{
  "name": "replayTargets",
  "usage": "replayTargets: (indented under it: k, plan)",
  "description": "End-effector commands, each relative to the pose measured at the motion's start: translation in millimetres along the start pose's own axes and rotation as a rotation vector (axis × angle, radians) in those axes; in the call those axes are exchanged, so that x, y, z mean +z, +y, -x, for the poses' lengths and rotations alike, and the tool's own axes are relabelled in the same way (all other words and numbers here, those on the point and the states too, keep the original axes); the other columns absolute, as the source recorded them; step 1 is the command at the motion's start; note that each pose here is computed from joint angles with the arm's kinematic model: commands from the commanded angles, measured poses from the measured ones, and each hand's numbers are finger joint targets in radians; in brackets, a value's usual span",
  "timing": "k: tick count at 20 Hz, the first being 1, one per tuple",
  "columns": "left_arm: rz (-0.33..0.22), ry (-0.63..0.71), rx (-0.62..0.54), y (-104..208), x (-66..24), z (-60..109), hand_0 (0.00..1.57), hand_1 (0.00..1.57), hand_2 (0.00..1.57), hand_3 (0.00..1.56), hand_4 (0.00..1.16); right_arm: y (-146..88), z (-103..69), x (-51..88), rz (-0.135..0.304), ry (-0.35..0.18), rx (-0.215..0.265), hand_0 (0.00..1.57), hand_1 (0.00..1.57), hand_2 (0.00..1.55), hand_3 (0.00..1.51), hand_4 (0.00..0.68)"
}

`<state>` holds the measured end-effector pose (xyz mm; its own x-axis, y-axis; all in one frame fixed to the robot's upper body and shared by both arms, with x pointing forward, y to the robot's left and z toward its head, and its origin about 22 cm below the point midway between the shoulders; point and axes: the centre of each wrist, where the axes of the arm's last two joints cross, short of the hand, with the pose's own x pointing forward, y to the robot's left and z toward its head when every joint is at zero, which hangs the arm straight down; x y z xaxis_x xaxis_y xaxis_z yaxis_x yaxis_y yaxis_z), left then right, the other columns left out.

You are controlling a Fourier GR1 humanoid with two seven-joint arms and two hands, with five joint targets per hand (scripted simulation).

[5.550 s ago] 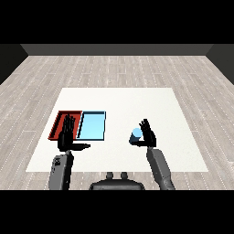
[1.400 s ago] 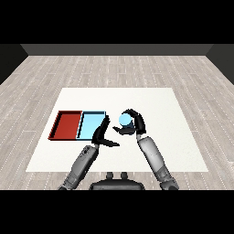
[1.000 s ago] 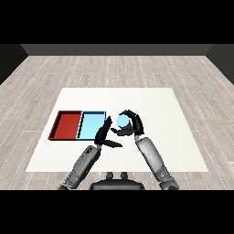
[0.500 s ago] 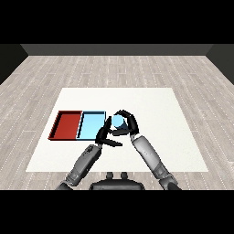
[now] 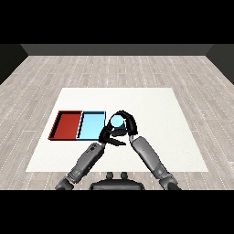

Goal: Pick the blue can and put it in the blue box

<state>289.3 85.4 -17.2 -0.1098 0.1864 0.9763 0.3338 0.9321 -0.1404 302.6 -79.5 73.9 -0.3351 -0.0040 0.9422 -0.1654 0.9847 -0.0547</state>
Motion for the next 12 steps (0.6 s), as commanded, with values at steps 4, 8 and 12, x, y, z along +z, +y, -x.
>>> replayTargets:
  k: [4, 8, 12]
  plan:
    - [-0.002, 0.014, -0.012, -12, -3.7, 4.6, 0.00, 0.00, 0.00, 0.00, 0.19, 7, 3.5, 17.3, -0.006, 0.009, -0.057, 1.46, 1.46, 1.45, 1.38, 0.597]
    - [-0.028, 0.077, -0.068, -29, -4.4, 5.0, 0.00, 0.00, 0.00, 0.00, 0.51, 18, 10.7, 25.6, 0.011, 0.001, -0.116, 1.47, 1.47, 1.47, 1.40, 0.595]
    - [-0.130, 0.064, -0.017, -25, -20.0, -3.8, 0.43, 0.43, 0.62, 0.50, 0.57, 16, 6.2, 12.0, 0.022, -0.003, -0.145, 1.47, 1.47, 1.46, 1.39, 0.607]
